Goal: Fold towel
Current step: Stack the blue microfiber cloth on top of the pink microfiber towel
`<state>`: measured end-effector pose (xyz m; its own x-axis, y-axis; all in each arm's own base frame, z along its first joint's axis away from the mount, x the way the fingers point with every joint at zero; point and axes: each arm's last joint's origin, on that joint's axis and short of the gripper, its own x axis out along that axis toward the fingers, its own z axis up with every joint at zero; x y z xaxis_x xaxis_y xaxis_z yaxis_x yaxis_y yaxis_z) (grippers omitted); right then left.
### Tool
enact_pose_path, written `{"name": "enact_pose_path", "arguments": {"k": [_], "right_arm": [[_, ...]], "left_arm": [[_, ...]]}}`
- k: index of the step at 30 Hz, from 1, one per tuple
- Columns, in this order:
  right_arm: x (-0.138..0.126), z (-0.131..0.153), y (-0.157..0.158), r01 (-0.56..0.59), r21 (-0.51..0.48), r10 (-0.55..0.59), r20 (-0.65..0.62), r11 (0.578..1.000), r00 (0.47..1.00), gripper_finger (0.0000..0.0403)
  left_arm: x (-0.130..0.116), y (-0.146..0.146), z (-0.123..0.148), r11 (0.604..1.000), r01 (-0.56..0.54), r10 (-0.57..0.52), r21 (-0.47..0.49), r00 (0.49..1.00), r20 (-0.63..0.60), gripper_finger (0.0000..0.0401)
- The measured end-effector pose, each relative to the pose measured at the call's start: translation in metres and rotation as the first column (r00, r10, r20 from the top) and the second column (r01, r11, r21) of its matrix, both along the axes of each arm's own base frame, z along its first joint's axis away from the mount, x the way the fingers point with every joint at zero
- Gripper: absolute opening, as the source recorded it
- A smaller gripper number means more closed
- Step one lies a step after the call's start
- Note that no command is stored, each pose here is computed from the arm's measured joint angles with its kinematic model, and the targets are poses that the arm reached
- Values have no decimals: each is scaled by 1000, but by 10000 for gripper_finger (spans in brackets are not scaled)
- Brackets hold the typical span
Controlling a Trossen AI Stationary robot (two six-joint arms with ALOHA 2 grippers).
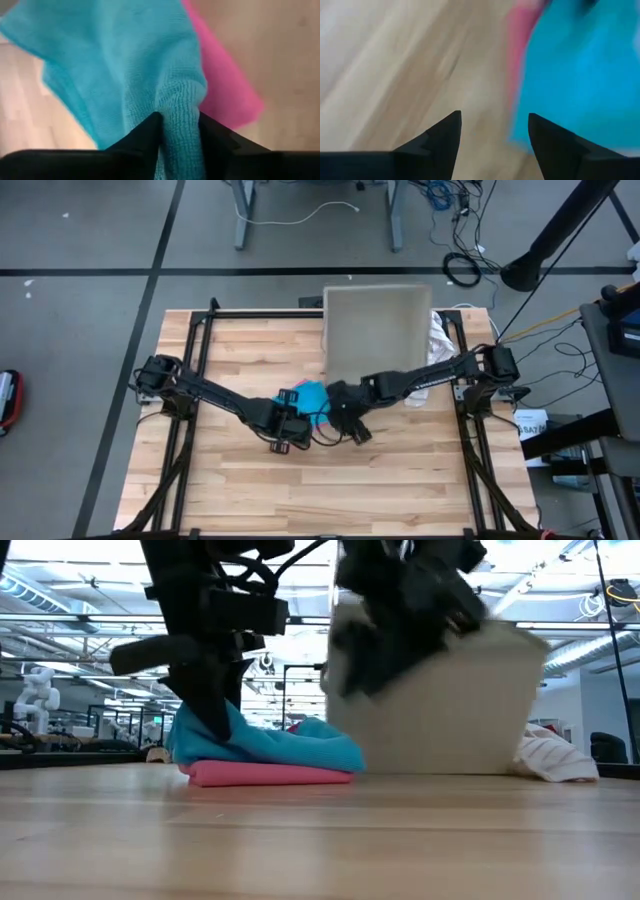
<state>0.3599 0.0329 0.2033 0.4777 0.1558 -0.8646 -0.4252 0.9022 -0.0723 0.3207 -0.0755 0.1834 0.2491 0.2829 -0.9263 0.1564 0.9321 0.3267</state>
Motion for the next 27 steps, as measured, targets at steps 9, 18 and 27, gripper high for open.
{"name": "enact_pose_path", "arguments": {"k": [9, 18, 27], "right_arm": [[-9, -13, 19, 25, 29, -24, -54, 999, 998, 201], [-13, -8, 31, -7, -23, 6, -13, 1000, 1000, 201], [-22, 17, 35, -7, -65, 11, 59, 998, 998, 200]], "left_arm": [[-1, -11, 0, 999, 27, -27, -26, 1000, 9, 160], [-6, -8, 8, 999, -37, 38, 15, 998, -48, 190], [3, -18, 38, 1000, -22, 22, 4, 1000, -4, 196]]}}
